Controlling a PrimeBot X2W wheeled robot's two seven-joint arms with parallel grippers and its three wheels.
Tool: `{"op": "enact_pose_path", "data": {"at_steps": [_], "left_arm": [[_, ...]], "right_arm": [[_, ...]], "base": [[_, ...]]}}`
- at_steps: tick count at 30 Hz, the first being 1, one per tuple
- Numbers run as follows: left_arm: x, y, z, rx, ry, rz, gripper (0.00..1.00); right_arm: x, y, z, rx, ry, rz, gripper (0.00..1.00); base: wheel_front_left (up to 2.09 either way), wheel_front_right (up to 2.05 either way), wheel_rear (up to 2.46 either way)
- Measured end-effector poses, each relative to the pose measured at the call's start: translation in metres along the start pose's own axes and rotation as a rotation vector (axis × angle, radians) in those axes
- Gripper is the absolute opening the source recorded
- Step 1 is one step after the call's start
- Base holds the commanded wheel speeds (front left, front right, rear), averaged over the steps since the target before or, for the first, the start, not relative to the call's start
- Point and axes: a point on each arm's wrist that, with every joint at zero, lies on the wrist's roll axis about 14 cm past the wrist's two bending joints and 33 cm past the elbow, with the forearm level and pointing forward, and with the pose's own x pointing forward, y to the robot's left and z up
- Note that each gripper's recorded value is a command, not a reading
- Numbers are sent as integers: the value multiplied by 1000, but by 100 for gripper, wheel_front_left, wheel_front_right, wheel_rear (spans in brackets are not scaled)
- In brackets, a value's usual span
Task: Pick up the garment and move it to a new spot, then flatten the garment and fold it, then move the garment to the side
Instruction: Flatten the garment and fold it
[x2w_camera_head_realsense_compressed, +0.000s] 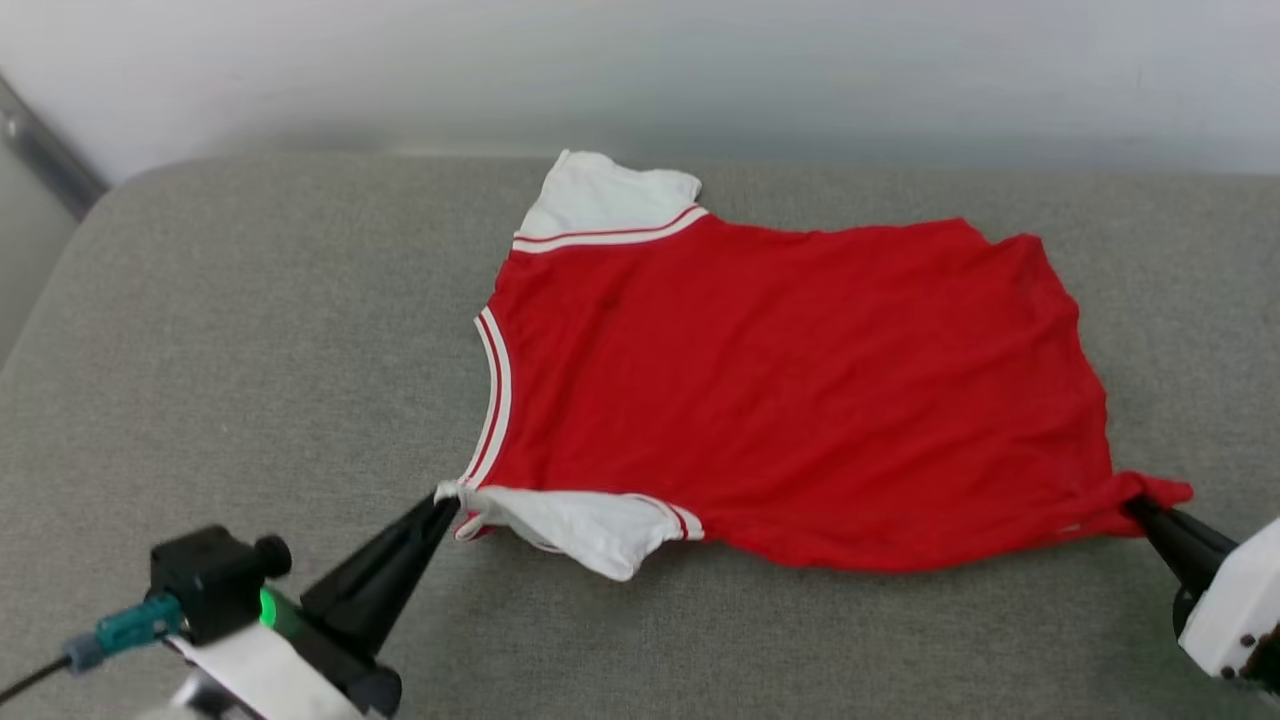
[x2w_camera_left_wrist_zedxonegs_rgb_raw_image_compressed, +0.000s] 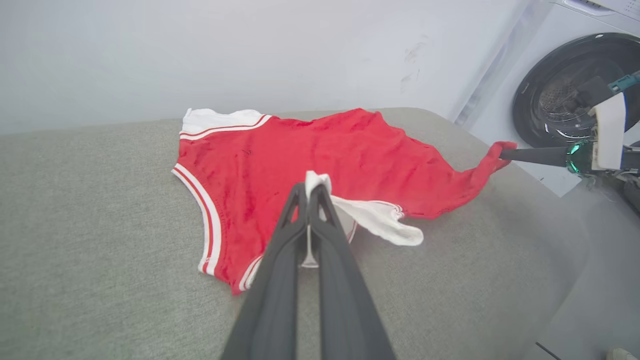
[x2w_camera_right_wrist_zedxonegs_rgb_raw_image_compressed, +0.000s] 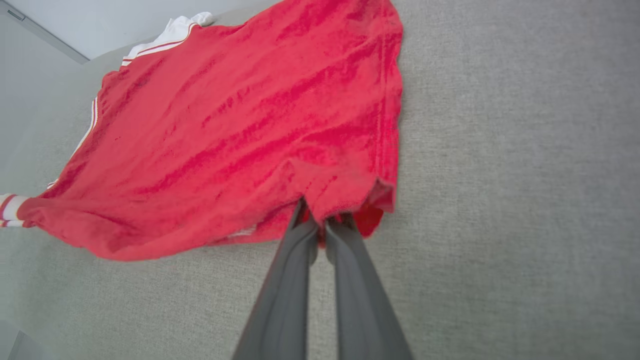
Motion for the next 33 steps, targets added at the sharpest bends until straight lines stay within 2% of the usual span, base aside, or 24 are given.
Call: {"op": "enact_pose_path", "data": {"at_steps": [1,6,11,13,15,21,22,23,24,27,33], "left_arm": [[18,8,8,27,-9,-17,0],[51,37,5,42,16,6,0],[84,62,-13,36,64,22,0],[93,73,-24,68,103,31,0],[99,87,-35,102,140,52,0],[109,105,-56,102,195,96,0],[109,105,-59,100,204,101,38],[108,106,-62,103,214,105,100],[107,107,-64,107,217,114,100],[103,113,-68,95,216,161,100],[86,118,-61,28,163,273,100]], "right_arm": [[12,-2,5,-27,20,-6,0],[40,-10,19,-45,33,-32,0],[69,-24,11,-87,111,-74,0],[81,-25,6,-96,143,-77,0],[90,-25,-1,-116,175,-82,0],[107,-20,-12,-160,215,-71,0],[108,-20,-12,-168,214,-74,0],[108,-21,-12,-171,212,-81,38],[108,-22,-12,-172,208,-87,100],[106,-17,-14,-153,202,-82,100],[91,-7,5,-227,137,-88,100]], "base": [[0,0,0],[0,0,0],[0,0,0],[0,0,0],[0,0,0],[0,0,0],[0,0,0],[0,0,0],[0,0,0],[0,0,0],[0,0,0]]}}
